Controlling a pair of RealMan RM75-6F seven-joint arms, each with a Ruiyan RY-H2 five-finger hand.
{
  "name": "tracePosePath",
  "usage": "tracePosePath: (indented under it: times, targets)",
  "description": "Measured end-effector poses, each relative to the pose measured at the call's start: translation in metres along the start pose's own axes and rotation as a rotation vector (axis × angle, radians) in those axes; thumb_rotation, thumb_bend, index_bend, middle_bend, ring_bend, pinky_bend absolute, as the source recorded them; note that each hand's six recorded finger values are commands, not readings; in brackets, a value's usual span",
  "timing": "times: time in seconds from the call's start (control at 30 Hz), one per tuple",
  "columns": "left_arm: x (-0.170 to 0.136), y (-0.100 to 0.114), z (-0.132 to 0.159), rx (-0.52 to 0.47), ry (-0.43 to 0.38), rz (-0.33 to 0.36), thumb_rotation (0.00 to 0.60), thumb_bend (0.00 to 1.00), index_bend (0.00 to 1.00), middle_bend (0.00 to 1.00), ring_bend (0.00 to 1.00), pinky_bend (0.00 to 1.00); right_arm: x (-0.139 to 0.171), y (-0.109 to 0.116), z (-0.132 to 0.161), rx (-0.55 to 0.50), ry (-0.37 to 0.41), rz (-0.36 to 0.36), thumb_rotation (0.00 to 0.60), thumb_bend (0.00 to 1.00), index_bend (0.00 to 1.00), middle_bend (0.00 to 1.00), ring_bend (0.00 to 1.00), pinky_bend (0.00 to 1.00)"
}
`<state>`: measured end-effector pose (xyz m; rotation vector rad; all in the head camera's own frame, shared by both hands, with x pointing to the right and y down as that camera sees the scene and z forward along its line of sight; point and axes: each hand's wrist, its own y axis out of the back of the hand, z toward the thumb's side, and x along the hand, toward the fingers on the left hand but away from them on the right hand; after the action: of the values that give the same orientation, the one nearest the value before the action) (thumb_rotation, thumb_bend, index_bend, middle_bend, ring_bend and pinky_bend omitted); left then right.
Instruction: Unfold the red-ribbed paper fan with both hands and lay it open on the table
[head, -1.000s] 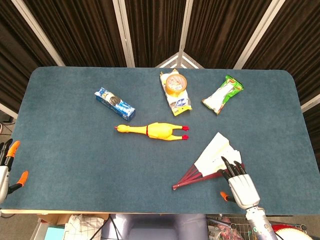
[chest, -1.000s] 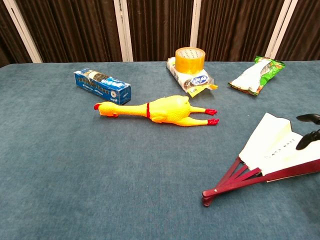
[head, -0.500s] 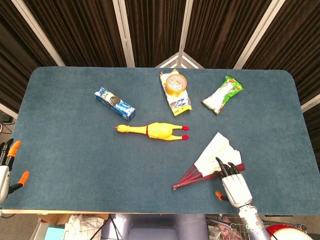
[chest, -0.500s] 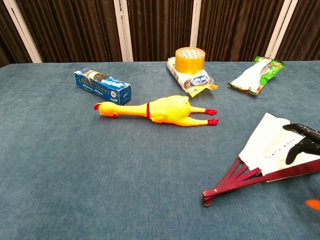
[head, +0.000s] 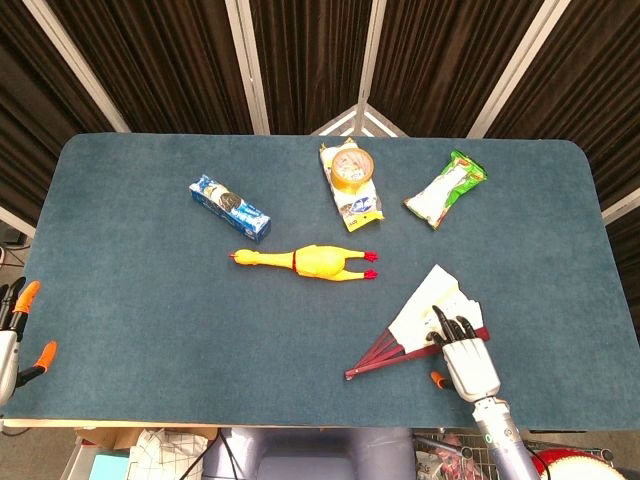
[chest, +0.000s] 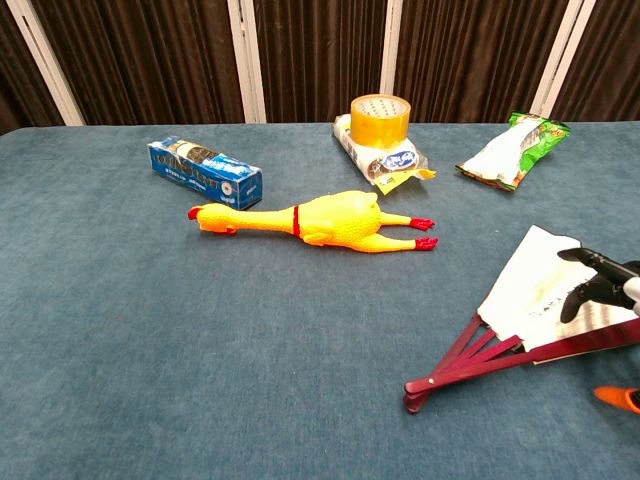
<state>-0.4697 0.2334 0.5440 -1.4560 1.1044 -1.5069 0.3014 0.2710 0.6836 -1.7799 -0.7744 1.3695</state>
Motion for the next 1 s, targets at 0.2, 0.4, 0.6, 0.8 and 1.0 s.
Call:
tracePosePath:
  times: [0.2,0.4,0.6,0.8,1.0]
  targets:
    - [0.001,-0.002,0.001,0.006,0.003,-0.005,0.6,0.43,0.03,0.0,0.0,0.0,-0.005,-0.003,-0.002,0.004,-0.002,0.007,0.6,0.18,0.39,0.06,0.22,0.16]
    - [0.001,-0.004,0.001,0.013,0.005,-0.011,0.6,0.43,0.03,0.0,0.0,0.0,-0.009,-0.006,0.0,0.006,0.004,0.015,0.6,0.18,0.41,0.06,0.21,0.16]
    - [0.002,-0.005,0.002,0.017,0.008,-0.014,0.6,0.43,0.03,0.0,0.0,0.0,-0.015,-0.008,0.002,0.008,0.008,0.015,0.6,0.18,0.47,0.06,0.22,0.17]
    - [0.002,-0.006,0.002,0.019,0.007,-0.016,0.6,0.43,0.03,0.0,0.0,0.0,-0.019,-0.008,0.004,0.01,0.015,0.012,0.6,0.19,0.49,0.07,0.22,0.18]
    - [0.002,-0.006,0.003,0.02,0.006,-0.016,0.6,0.43,0.03,0.0,0.0,0.0,-0.027,-0.006,0.007,0.013,0.02,0.005,0.6,0.23,0.51,0.07,0.23,0.18]
